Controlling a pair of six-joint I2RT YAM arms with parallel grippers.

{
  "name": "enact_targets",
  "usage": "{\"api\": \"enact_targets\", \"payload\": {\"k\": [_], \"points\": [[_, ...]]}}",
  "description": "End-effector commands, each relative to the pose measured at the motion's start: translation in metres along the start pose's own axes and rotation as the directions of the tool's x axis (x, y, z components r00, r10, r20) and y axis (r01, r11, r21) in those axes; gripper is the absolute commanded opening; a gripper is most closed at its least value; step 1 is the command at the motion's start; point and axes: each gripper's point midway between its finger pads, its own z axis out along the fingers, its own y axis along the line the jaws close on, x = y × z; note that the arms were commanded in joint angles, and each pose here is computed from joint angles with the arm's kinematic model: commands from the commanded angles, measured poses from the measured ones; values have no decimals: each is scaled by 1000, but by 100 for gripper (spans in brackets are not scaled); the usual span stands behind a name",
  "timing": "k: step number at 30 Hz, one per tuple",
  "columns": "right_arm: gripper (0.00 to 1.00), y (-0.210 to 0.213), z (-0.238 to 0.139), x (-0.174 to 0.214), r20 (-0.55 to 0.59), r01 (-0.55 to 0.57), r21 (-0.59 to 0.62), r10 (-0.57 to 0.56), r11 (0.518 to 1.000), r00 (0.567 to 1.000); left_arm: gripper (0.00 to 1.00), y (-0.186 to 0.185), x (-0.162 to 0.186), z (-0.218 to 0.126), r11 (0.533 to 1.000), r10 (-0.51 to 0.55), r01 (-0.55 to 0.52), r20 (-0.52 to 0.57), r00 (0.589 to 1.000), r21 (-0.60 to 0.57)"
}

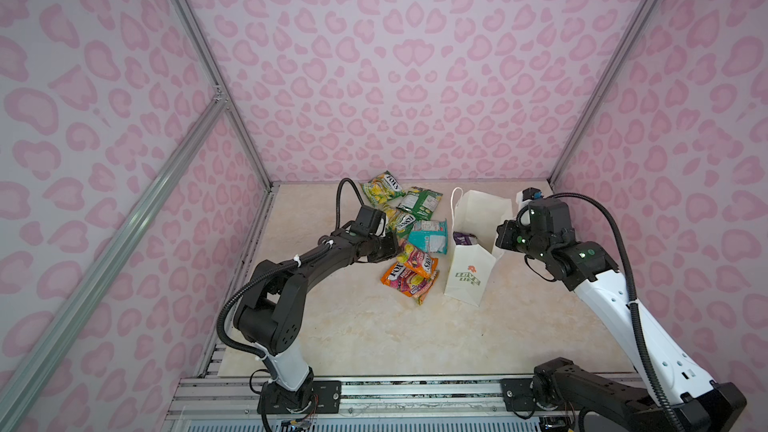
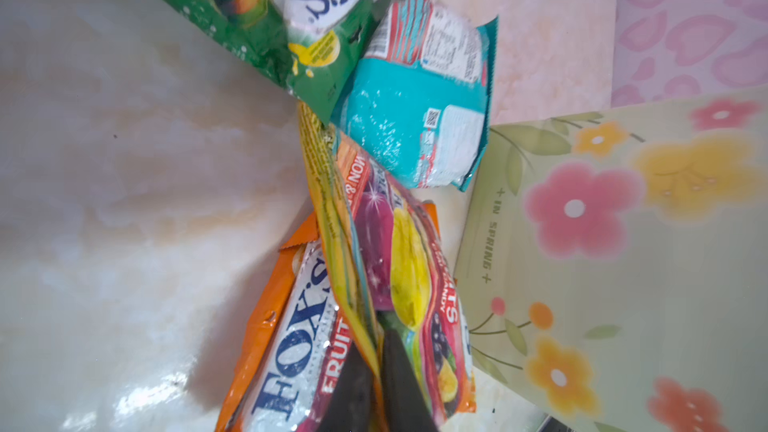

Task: Place the snacks into the paper bag
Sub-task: 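Lower the left gripper onto the orange Fox's Fruits bag and grasp it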

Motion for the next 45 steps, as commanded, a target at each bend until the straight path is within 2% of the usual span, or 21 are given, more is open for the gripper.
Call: {"api": "enact_targets", "payload": {"k": [1,6,12,17,21,23,25,28,30,37,45], "points": [[0,3,1,0,-3,8,-15,-8,1000,1000,10,-8,-12,-22,999,28,-27,45,999,-27],[0,4,1,0,-6,6,-21,-6,1000,1000,5,-4,-20,-51,998,14,-8,97,995,-63],[0,5,1,0,-3,7,-21,-7,1000,1000,5,17,-18,-80,998,-41,47,135,990,-40],[0,6,5,2,-13,2,-30,-3,1000,1000,10,59,-9,-77,990,-119,128,122,985,-64],[0,9,7,3,-19,-1,-41,0,999,1000,15,89,-5,-62,976,-190,199,98,977,-86],[0,9,6,2,-18,-1,-41,0,999,1000,21,100,-4,-55,967,-230,238,88,969,-86],[0,9,5,2,-18,2,-40,-3,999,1000,34,112,-4,-49,955,-275,282,86,958,-87],[0,8,4,2,-16,0,-36,-1,999,1000,69,123,-4,-48,937,-324,334,111,940,-97],[0,7,4,2,-16,3,-35,-3,999,1000,99,130,-1,-51,922,-356,372,138,924,-110],[0,9,13,5,-28,-3,-42,2,999,1000,98,115,27,-42,862,-505,507,124,854,15],[0,9,15,5,-33,1,-42,-2,999,999,98,103,29,-31,787,-617,604,135,775,127]]}}
